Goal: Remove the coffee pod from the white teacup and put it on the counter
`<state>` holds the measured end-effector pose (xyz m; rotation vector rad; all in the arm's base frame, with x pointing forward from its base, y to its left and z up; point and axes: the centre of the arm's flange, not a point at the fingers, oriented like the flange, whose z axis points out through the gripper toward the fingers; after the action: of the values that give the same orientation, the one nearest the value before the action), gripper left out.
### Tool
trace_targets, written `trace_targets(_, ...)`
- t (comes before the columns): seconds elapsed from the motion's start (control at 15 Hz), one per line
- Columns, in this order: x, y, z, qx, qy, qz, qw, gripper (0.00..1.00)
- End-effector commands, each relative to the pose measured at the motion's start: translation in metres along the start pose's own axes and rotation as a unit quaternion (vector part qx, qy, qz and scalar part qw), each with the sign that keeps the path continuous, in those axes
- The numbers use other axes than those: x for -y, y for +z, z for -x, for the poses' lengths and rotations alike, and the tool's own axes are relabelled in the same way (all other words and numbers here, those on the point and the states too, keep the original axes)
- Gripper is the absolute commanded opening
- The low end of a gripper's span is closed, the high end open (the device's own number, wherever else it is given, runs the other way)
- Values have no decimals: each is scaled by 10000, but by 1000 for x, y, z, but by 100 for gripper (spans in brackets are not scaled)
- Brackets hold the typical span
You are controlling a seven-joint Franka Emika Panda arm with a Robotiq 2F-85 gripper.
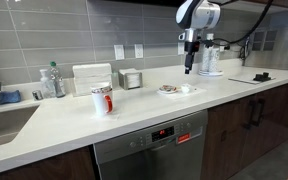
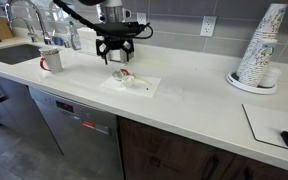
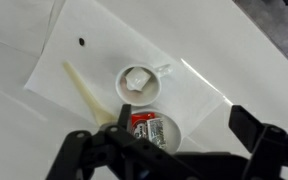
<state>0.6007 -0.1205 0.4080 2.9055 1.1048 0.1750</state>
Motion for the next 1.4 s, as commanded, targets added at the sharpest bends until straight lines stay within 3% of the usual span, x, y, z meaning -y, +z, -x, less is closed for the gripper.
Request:
trace_targets(0.0, -11, 6, 2, -77, -131, -226, 9996, 100)
trace_targets(0.6, -41, 31, 14, -574, -1027, -721, 9904, 100)
trace_targets(0.93, -55, 52, 10, -816, -1096, -876, 9867, 100)
trace_targets(1.33, -67, 72, 3, -941, -1025, -896, 9862, 63)
